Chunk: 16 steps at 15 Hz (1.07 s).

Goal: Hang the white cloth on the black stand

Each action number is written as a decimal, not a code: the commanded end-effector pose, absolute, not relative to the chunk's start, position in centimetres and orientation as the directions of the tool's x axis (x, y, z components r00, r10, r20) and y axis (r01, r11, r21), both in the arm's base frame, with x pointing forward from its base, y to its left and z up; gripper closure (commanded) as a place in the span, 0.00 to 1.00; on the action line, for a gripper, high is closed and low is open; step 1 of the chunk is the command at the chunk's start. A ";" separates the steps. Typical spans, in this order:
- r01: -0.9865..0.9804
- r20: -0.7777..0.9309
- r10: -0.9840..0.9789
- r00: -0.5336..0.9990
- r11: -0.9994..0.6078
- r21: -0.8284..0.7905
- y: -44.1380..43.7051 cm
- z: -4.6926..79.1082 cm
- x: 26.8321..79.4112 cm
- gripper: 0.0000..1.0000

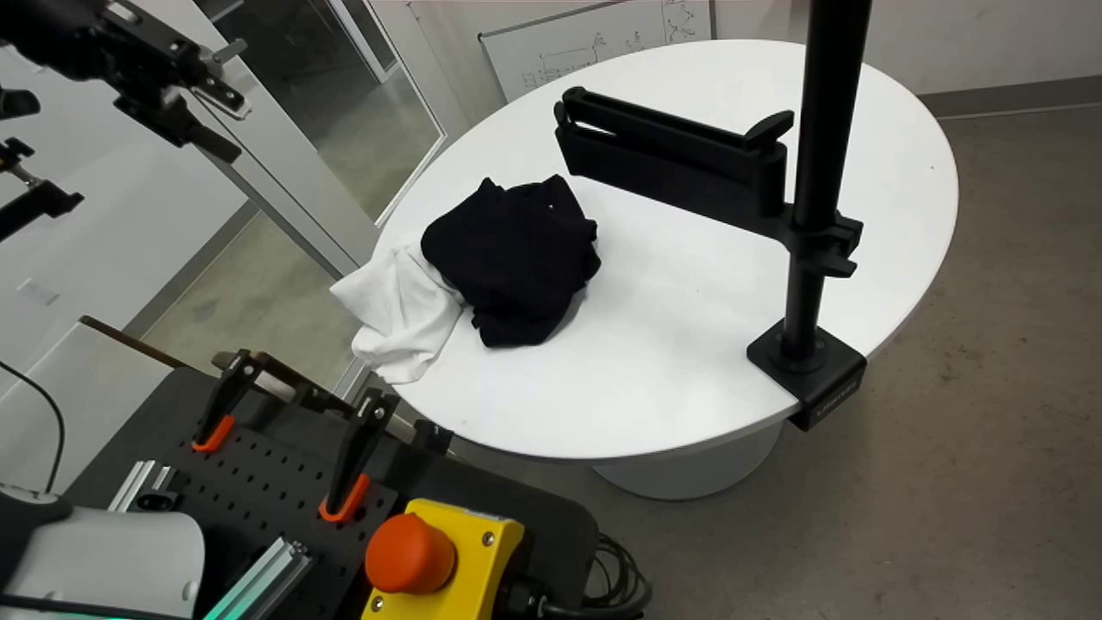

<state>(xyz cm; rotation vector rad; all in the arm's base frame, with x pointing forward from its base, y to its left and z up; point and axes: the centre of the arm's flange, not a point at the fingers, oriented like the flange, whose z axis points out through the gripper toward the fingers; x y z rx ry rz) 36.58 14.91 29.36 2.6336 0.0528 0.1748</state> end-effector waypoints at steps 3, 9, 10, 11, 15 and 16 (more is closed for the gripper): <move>0.017 0.134 0.096 0.986 -0.868 0.496 18.0 24.5 39.1 0.00; 0.124 0.040 0.149 0.988 -0.921 0.370 18.3 20.0 42.9 0.00; 0.145 0.021 0.162 0.987 -0.926 0.347 18.0 19.0 43.6 0.00; 0.169 0.004 0.181 0.984 -0.930 0.326 17.8 18.2 44.2 0.00; 0.252 -0.075 0.240 0.968 -0.938 0.240 16.8 14.4 46.6 0.00; 0.266 -0.096 0.251 0.963 -0.939 0.218 16.7 13.6 47.1 0.00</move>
